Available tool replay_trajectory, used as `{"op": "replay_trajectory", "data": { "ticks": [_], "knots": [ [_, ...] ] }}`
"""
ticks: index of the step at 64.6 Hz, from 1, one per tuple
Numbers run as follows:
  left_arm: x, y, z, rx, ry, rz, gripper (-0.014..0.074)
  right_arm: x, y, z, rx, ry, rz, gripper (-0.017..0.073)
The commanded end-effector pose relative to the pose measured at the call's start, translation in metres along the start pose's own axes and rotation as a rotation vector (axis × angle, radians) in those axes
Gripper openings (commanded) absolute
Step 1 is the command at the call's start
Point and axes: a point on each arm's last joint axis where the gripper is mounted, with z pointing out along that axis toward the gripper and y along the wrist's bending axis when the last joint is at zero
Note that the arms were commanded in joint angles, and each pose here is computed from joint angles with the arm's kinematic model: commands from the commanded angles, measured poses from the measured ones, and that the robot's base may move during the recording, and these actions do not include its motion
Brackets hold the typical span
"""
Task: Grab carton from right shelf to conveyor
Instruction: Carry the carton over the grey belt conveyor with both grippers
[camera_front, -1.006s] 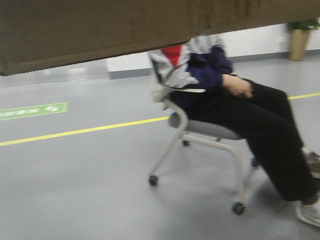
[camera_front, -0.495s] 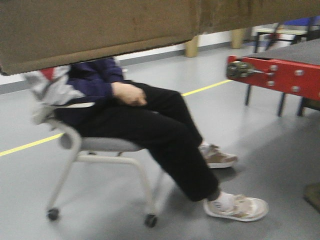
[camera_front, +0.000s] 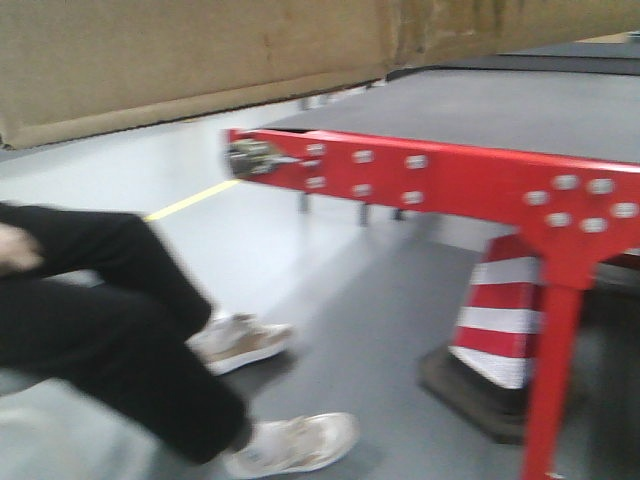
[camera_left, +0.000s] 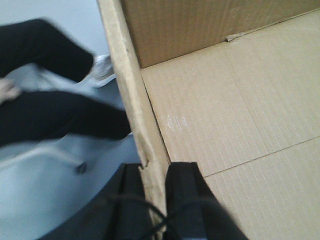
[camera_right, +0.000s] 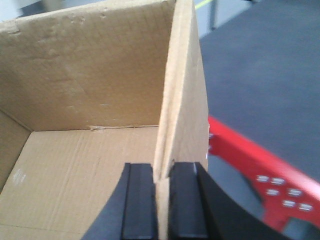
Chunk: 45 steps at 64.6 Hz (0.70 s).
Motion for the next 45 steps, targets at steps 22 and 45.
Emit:
{"op": "replay_trajectory", "data": {
  "ticks": [22, 45],
  "knots": [
    [-0.002, 0.006, -0.007, -0.039, -0.036, 0.031, -0.0017, -0.011, -0.001, -0.01, 0.011, -0.11, -0.025, -0.0069],
    [-0.008, 0.017, -0.008, -0.167, -0.096, 0.081, -0.0017, -0.011, -0.001, -0.01, 0.011, -0.11, -0.025, -0.0069]
  ]
}}
